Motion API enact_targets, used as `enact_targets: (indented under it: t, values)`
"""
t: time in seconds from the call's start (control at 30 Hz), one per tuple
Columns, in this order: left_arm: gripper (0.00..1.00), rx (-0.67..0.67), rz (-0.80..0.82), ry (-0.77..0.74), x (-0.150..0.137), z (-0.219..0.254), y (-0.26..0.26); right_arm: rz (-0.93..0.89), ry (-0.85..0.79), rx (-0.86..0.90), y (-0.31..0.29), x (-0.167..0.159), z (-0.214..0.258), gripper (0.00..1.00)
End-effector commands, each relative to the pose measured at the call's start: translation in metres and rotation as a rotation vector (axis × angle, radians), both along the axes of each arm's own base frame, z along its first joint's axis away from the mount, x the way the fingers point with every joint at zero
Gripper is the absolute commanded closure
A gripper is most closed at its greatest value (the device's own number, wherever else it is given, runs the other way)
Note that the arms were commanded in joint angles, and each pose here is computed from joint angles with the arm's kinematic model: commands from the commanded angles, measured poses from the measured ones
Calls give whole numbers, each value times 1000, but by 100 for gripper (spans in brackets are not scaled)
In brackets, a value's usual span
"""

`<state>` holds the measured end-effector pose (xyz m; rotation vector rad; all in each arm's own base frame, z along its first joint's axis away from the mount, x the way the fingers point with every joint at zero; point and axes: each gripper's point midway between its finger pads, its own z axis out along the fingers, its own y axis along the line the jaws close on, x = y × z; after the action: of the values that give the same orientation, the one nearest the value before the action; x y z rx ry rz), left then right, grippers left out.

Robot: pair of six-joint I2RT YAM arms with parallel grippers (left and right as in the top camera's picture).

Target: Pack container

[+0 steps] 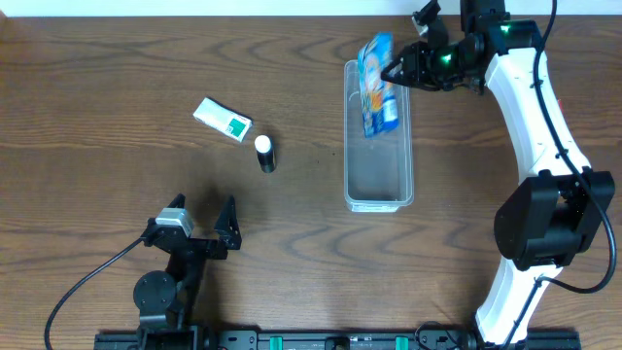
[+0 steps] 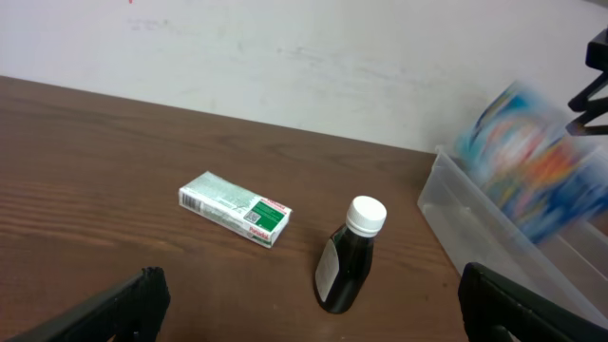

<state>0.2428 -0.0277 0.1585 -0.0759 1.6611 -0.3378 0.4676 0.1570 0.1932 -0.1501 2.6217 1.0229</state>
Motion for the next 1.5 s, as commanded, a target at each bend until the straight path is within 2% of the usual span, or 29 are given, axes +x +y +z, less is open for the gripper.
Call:
enact_targets:
  t: [0.0,0.03,0.2,0.33,0.57,0.7,0.9,1.03,1.33,1.47]
  values:
    - [2,-7,-9,47,-1,-15,-1,28,-1,9,12,-2,0,6]
    - [2,-7,-9,47,-1,-15,-1,19,0,-4,10,-1,-2,1]
    - [2,-7,-9,47,-1,-15,-1,-33,13,-28,2,4,-5,1]
    - [2,-7,-9,47,-1,-15,-1,-58,14,-21,-3,8,-1,7]
    - [2,-7,-9,47,-1,-15,-1,-63,11,-41,-3,8,-2,9]
    - [2,-7,-9,47,-1,-15,-1,-36,-16,-177,-6,4,-15,14]
    - [2,-7,-9,47,-1,-15,-1,42,-51,-481,-10,-10,-38,8]
    - [2,-7,-9,47,-1,-15,-1,76,-95,-595,0,-12,-41,10]
    - [2,-7,-9,47,-1,-15,-1,62,-109,-686,-6,-10,-45,25]
    - [2,-7,-9,47,-1,-15,-1,90,-86,-699,-6,-11,-59,25]
